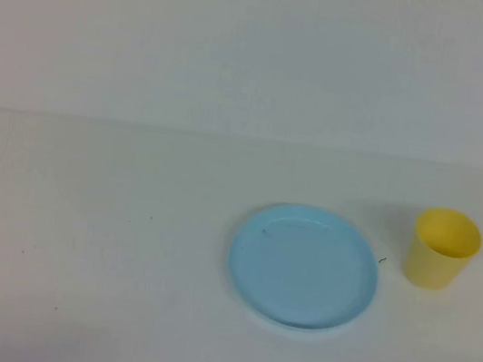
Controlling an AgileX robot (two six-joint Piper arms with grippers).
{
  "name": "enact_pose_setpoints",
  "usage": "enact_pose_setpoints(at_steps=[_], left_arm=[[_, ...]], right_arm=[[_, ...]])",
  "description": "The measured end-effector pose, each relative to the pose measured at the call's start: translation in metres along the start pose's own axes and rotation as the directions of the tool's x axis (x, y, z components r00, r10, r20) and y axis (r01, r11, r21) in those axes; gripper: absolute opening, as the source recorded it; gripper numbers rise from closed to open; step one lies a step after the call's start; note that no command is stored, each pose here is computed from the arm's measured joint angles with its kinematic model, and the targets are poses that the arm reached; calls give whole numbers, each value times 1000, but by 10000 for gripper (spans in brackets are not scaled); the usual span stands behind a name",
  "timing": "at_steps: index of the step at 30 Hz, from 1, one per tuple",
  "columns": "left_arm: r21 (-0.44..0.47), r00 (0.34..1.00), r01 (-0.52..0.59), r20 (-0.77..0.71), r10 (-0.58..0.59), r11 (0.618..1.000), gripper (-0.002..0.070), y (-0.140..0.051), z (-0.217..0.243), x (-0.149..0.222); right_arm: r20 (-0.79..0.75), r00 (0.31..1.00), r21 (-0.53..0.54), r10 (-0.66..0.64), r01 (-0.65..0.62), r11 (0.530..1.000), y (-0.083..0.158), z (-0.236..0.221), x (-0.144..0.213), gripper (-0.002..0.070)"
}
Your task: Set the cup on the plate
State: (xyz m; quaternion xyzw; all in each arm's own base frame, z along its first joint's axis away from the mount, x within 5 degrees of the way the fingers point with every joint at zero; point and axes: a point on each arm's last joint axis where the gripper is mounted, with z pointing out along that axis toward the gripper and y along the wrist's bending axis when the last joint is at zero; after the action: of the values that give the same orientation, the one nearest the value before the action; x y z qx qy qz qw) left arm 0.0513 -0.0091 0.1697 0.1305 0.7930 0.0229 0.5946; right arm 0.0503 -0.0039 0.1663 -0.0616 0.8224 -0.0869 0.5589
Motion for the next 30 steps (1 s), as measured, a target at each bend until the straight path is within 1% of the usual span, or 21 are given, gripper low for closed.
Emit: enact_pose_setpoints(at_steps=[13,17,18,19,20,21,22,23,24,25,26,27,28,29,30], left_arm=[[0,1000,0,0,0,1000,1,0,0,0],[-9,1000,-22,13,22,1000,1,1,0,-1],[-11,1000,-5,28,5,1000,1,1,0,-3],[-1,994,84,67,-84,996,1,1,0,-6],[32,960,252,116,-254,967,1,0,-1,-11],[74,892,420,150,-426,905,1,0,-1,-15],[140,750,621,181,-636,771,1,1,-2,-21],[213,545,789,190,-817,576,1,3,-4,-26],[264,371,873,189,-909,411,1,6,-5,-29],[286,274,901,208,-939,326,1,10,-6,-31],[307,195,915,228,-954,261,1,14,-8,-34],[321,167,915,251,-953,245,1,17,-11,-39],[341,175,902,273,-946,266,1,19,-15,-48],[360,215,877,303,-929,320,1,21,-22,-60],[370,265,845,337,-903,386,1,22,-29,-71]], right_arm=[[0,1000,0,0,0,1000,0,0,0,0],[0,1000,0,0,0,1000,0,0,0,0],[0,1000,0,0,0,1000,0,0,0,0],[0,1000,0,0,0,1000,0,0,0,0],[0,1000,0,0,0,1000,0,0,0,0],[0,1000,0,0,0,1000,0,0,0,0],[0,1000,0,-1,1,1000,0,0,0,0],[0,1000,0,-1,1,1000,0,0,0,0],[0,1000,0,-1,1,1000,0,0,0,0],[0,1000,0,-1,1,1000,0,0,0,0],[0,1000,0,-1,1,1000,0,0,0,0],[0,1000,0,-1,1,1000,0,0,0,0],[0,1000,0,-1,1,1000,0,0,0,0],[0,1000,0,-1,1,1000,0,0,0,0],[0,1000,0,-1,1,1000,0,0,0,0]])
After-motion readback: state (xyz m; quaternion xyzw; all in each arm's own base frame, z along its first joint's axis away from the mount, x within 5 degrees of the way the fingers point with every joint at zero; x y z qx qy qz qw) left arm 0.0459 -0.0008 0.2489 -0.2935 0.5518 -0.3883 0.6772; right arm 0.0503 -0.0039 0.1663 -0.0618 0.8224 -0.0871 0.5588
